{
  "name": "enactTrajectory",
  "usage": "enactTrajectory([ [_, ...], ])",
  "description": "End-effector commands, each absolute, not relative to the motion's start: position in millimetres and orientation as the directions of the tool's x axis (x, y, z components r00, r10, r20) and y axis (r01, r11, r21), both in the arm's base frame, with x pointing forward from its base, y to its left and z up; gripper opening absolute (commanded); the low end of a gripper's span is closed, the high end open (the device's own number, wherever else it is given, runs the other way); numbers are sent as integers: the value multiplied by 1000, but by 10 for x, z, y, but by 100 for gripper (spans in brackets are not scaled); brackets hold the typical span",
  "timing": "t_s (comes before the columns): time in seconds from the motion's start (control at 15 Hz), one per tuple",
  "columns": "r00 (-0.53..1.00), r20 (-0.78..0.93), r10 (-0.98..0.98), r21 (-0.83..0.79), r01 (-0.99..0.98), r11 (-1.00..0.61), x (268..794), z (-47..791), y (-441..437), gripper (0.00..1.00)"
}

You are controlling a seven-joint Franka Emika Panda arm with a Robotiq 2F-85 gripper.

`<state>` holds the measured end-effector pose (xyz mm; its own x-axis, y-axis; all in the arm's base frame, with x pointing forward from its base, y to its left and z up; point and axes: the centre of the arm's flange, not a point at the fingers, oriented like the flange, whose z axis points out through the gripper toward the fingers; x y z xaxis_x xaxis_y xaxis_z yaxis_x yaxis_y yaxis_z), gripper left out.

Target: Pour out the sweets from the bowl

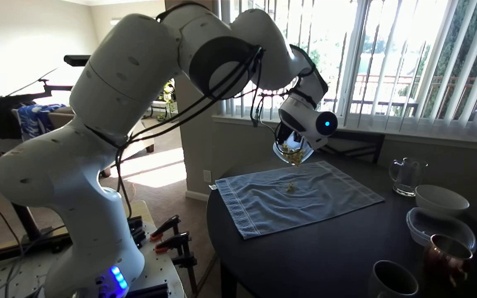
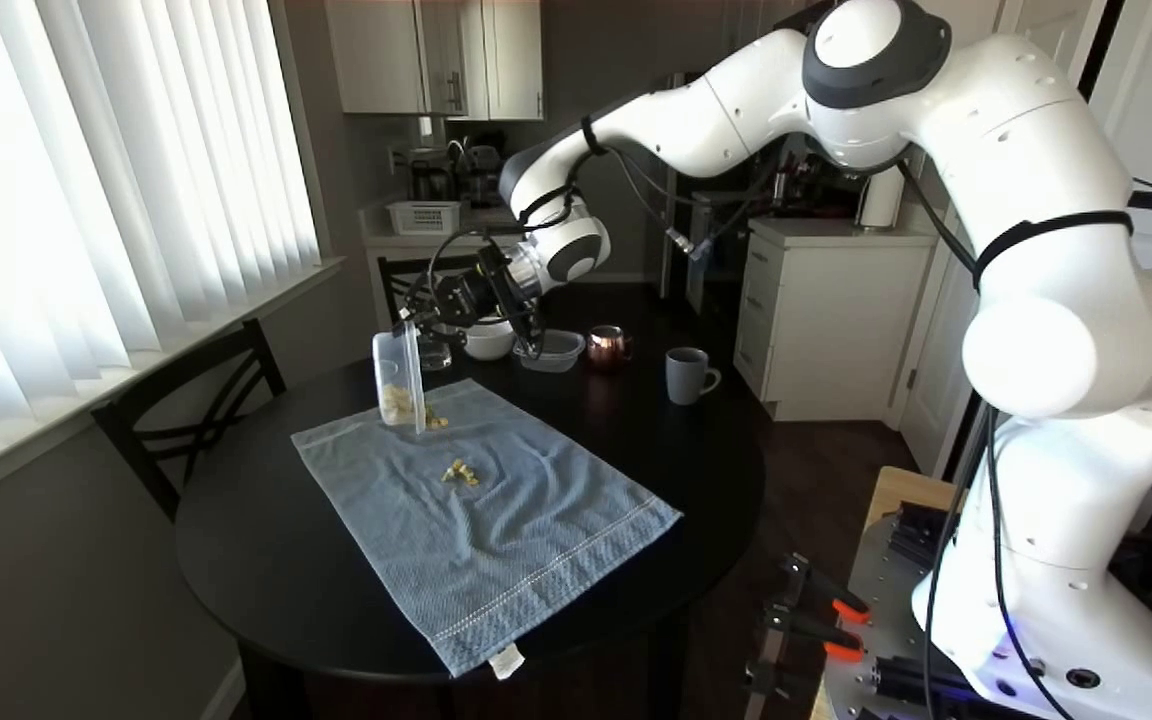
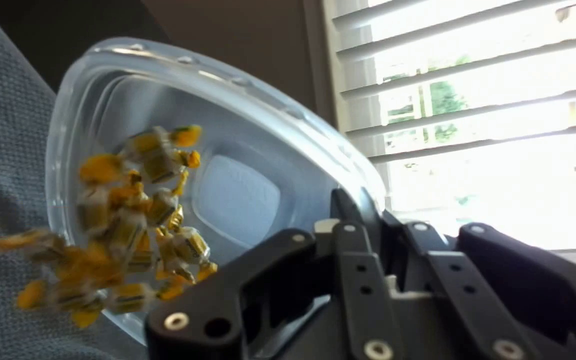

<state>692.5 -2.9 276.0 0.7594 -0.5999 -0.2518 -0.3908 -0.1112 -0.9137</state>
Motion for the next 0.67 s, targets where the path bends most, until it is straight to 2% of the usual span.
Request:
enactTrajectory([
  [0.0, 821, -222, -527, -965, -263, -3, 6462, 2714, -205, 1],
  [0.4, 852, -271, -448, -963, -240, 125, 6256, 2455, -366, 1],
  [0.6, 847, -279, -453, -959, -271, 83, 6236, 2426, -346, 1],
])
